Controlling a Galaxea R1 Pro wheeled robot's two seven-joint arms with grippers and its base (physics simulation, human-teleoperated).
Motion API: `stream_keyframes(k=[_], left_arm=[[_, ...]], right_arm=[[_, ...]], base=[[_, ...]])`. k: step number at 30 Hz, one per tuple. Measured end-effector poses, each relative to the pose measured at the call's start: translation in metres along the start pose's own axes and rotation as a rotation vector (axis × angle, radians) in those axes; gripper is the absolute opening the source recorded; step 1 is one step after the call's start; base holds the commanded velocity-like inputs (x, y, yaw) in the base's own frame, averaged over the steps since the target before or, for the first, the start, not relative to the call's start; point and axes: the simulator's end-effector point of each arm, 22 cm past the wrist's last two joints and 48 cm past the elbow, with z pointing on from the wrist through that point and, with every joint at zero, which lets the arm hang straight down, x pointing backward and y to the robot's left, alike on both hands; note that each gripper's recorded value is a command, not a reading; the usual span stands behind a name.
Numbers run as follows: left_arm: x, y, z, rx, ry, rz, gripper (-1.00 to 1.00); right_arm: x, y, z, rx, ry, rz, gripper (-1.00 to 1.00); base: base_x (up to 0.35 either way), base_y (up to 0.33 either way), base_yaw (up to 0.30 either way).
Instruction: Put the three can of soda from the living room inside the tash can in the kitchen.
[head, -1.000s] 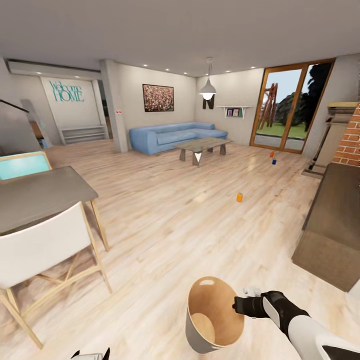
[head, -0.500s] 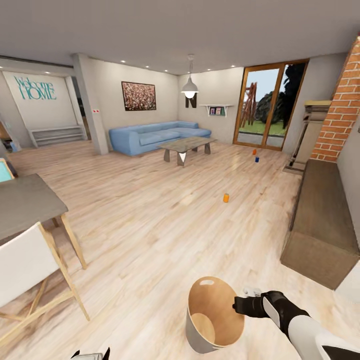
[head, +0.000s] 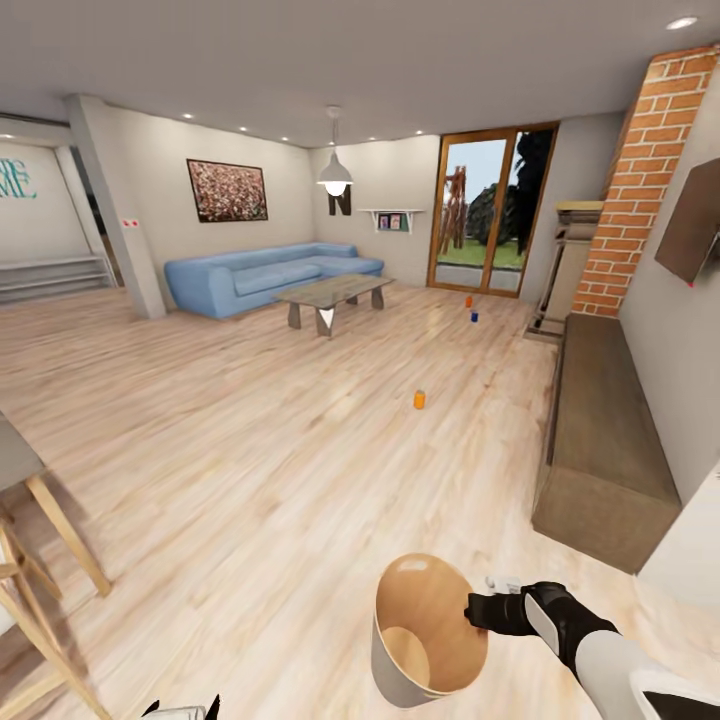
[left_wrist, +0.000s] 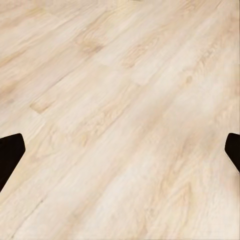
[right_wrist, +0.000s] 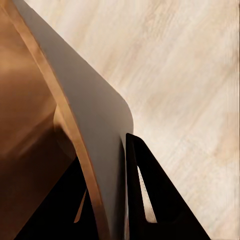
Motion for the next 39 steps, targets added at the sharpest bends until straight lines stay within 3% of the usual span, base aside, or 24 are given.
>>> stream_keyframes(k=[10,30,39], left_arm=[[0.0014,0.0007,0.0000,-0.002,0.004,0.000,1.00],[0.0028,0.0009,0.0000,-0.002,0.007,0.000,1.00],[0.0062,0.0008,0.0001,-0.002,0.016,0.000,1.00]], right_arm=[[0.0022,-0.0015,0.0015,0.007,0.008,-0.010,-1.00],[-0.0002,-0.0012,0.0018,0.003,0.001,-0.003,-1.00],[0.0031,-0.0027,0.0046,0.004,0.009,0.000,-1.00]], base=[[0.325,0.000,-0.206],[0.326,0.000,-0.017],[0.326,0.000,-0.161]])
